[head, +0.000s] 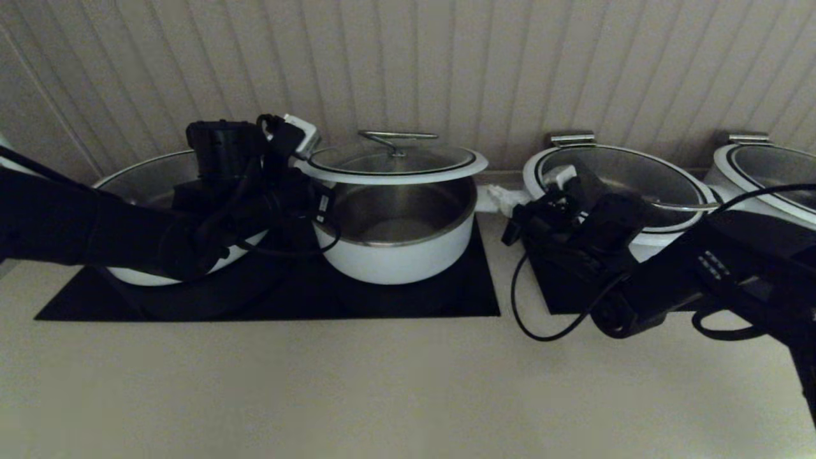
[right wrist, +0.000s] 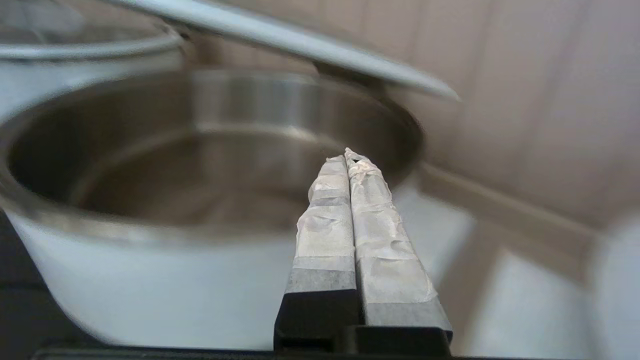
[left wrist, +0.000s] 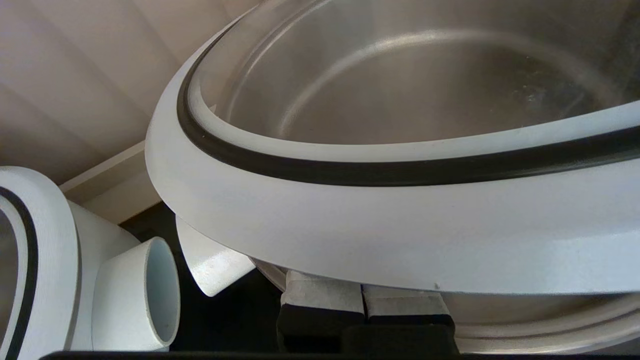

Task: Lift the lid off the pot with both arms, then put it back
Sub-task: Open the pot lid completely

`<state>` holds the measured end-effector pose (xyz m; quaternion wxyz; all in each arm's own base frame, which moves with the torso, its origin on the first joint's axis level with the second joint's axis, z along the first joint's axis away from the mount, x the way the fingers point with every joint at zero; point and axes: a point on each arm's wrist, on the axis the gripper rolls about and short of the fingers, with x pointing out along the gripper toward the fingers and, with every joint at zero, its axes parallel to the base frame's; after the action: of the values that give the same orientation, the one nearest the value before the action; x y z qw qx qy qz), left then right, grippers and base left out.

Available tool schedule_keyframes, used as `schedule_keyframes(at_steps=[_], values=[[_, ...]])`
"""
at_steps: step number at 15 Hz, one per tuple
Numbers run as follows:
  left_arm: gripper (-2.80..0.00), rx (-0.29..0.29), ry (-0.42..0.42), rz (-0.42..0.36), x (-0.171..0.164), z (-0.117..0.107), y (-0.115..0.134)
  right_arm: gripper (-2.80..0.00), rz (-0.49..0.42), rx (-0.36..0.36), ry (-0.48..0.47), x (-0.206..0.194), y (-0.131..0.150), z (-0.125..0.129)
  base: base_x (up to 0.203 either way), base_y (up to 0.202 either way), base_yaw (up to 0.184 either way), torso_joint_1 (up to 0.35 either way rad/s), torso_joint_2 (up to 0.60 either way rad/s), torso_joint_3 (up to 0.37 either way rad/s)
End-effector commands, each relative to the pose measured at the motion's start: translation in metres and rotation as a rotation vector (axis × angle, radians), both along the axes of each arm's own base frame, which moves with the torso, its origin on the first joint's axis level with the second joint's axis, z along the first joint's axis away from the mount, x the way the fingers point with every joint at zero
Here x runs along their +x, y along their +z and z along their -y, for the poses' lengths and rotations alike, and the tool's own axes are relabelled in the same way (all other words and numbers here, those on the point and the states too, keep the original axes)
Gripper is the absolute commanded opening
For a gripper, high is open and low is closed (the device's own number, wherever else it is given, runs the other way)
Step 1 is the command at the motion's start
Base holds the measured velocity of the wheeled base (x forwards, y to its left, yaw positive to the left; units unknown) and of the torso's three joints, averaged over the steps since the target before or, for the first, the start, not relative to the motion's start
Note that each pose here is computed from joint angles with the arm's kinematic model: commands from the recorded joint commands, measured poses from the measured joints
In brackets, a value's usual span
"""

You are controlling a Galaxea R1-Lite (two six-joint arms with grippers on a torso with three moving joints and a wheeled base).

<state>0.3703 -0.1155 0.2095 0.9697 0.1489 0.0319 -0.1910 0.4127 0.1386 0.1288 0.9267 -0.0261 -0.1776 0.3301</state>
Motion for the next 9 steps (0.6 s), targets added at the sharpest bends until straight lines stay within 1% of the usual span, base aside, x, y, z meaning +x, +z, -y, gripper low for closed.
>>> schedule_keyframes(at_steps=[1, 5, 7, 9], values=[[-2.80, 0.000, 0.001, 0.005, 0.000, 0.000, 0.000, -2.80, -0.029, -0.012, -0.025, -0.013, 0.003, 0.018, 0.000, 0.000, 0.000, 0.000, 0.00, 0.000], [-2.80, -0.001, 0.002, 0.011, -0.001, -0.001, 0.003, -2.80, -0.115, -0.038, -0.073, -0.048, 0.006, 0.049, 0.000, 0.000, 0.000, 0.000, 0.00, 0.000], [-2.80, -0.002, 0.002, 0.012, -0.001, -0.001, 0.003, -2.80, -0.119, -0.038, -0.084, -0.068, 0.017, 0.057, 0.000, 0.000, 0.000, 0.000, 0.00, 0.000], [-2.80, -0.002, 0.002, 0.013, -0.001, -0.001, 0.004, -2.80, -0.099, -0.034, -0.081, -0.084, 0.030, 0.060, 0.000, 0.000, 0.000, 0.000, 0.00, 0.000]])
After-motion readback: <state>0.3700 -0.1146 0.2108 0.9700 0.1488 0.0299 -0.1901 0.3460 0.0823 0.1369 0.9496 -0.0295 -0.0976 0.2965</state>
